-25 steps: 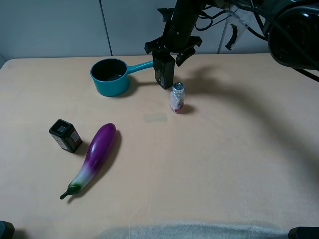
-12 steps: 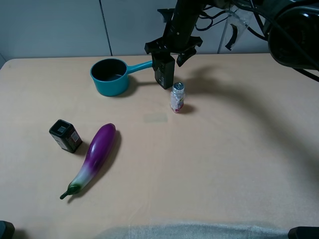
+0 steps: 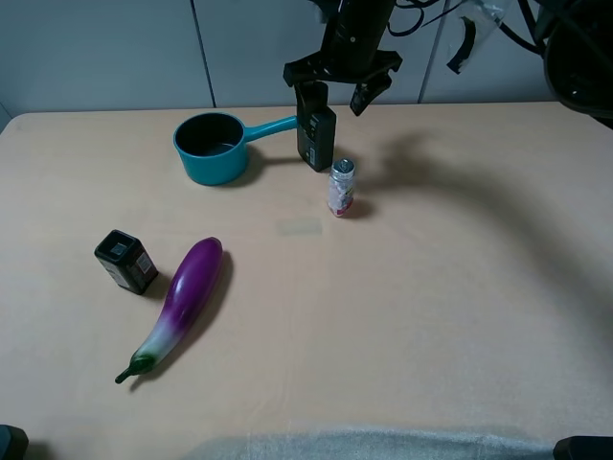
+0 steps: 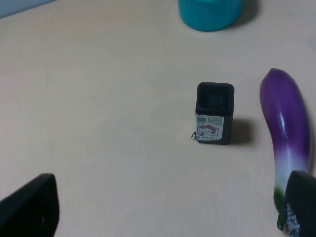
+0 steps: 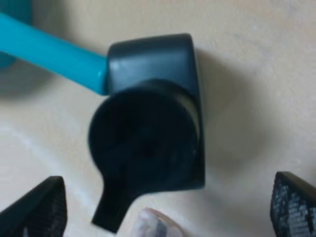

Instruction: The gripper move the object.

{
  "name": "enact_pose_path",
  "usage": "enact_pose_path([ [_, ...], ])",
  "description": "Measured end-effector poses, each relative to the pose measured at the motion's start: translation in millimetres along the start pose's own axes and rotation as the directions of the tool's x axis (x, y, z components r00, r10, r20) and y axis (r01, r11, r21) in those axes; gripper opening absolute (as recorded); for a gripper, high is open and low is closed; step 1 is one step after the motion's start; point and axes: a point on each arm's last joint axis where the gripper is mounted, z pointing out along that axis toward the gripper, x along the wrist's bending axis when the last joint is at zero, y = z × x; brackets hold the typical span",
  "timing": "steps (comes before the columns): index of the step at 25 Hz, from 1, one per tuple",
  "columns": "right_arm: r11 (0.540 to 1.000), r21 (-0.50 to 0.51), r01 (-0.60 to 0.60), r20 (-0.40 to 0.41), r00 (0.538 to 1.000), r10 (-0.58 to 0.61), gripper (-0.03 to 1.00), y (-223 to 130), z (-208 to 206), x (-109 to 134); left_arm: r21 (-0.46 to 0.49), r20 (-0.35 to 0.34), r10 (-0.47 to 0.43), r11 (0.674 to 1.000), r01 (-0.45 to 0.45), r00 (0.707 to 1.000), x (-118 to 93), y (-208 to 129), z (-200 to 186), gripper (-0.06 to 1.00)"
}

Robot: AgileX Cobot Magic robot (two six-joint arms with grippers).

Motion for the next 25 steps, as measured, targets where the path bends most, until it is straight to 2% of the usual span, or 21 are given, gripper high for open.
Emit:
enact_pose_path([
  [14,0.986,-0.16,0.047,-0.012,0.999,-0.049,0.69,1,-84,10,0.0,0.0,0.0,1.0,0.0,1.0,0,0,0,0.9],
  [25,0.976,-0.197,0.094,-0.011,0.995,-0.098,0.69,-23,-132,21,0.0,0.0,0.0,1.0,0.0,1.0,0,0,0,0.9],
])
